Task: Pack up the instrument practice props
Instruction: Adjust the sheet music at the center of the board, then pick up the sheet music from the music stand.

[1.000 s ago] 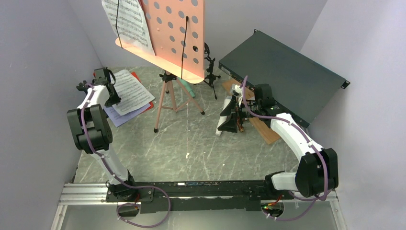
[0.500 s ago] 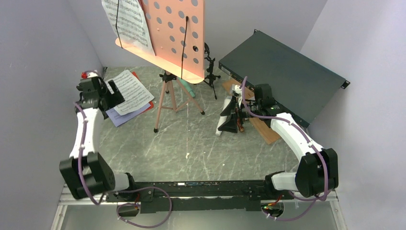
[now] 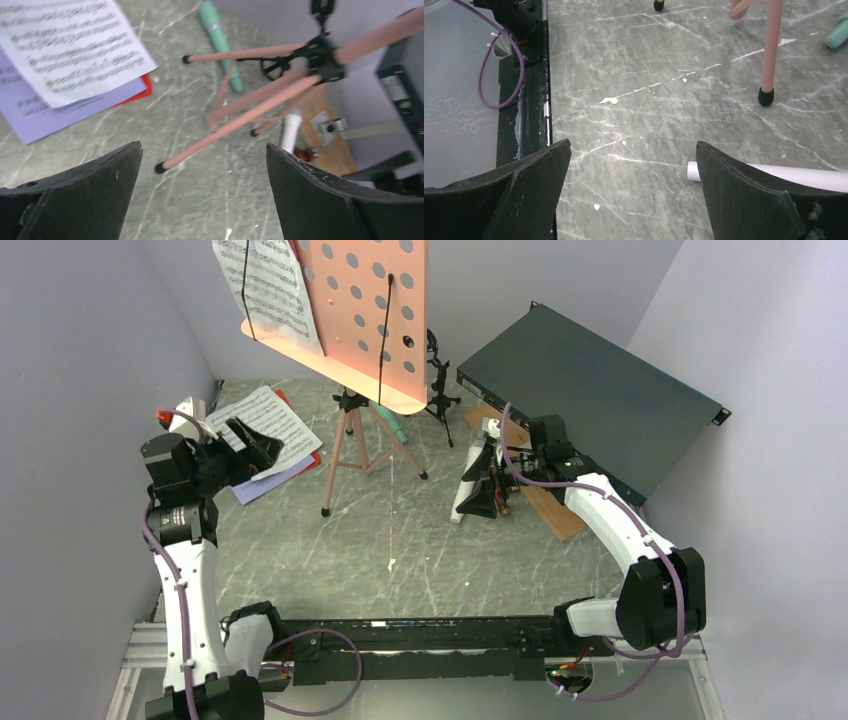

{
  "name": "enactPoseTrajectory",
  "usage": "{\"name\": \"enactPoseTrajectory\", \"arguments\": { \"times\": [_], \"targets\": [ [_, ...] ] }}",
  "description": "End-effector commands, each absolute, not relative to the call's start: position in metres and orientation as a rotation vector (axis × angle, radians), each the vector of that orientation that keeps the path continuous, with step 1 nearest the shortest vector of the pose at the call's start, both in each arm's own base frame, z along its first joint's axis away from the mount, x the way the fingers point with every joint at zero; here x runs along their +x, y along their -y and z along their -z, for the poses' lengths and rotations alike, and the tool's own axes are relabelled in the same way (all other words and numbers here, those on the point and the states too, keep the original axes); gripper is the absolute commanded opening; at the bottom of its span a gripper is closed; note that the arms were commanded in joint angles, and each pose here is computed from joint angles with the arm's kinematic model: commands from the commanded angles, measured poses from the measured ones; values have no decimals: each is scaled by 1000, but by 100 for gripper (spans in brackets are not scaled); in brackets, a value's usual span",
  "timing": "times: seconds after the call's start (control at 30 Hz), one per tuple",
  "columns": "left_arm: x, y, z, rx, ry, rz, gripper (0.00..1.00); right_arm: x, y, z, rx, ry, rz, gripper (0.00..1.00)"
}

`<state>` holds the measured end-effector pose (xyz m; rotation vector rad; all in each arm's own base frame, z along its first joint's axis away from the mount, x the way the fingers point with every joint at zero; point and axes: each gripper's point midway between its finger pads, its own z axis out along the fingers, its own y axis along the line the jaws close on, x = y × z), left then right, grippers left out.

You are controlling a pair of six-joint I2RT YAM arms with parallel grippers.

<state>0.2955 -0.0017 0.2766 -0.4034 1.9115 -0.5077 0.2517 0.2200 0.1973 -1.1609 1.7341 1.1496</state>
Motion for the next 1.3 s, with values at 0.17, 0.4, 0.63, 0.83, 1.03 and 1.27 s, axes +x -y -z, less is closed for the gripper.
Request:
{"name": "enactPoseTrajectory", "arguments": {
  "times": [0.17, 0.4, 0.63, 0.83, 1.03, 1.27],
  "targets": [
    [276, 58, -422, -183, -1661, 867, 99, 259, -220, -203, -1210, -1691, -1102, 99],
    [278, 68, -503, -86, -1557, 841, 99, 259, -220, -202, -1213, -1692, -1103, 99],
    [293, 101, -557, 11, -1559, 750, 99, 260, -220, -200, -1215, -1696, -1101, 99],
    [308, 110, -574, 0, -1548, 624, 99, 259, -220, -200, -1214, -1696, -1108, 99],
    [323, 114, -594, 7, -1483, 528, 95, 259, -221, -200, -1213, -1696, -1115, 99],
    [339, 109, -614, -29, -1405, 417, 87, 258, -221, -200, -1210, -1696, -1123, 99]
  ]
}}
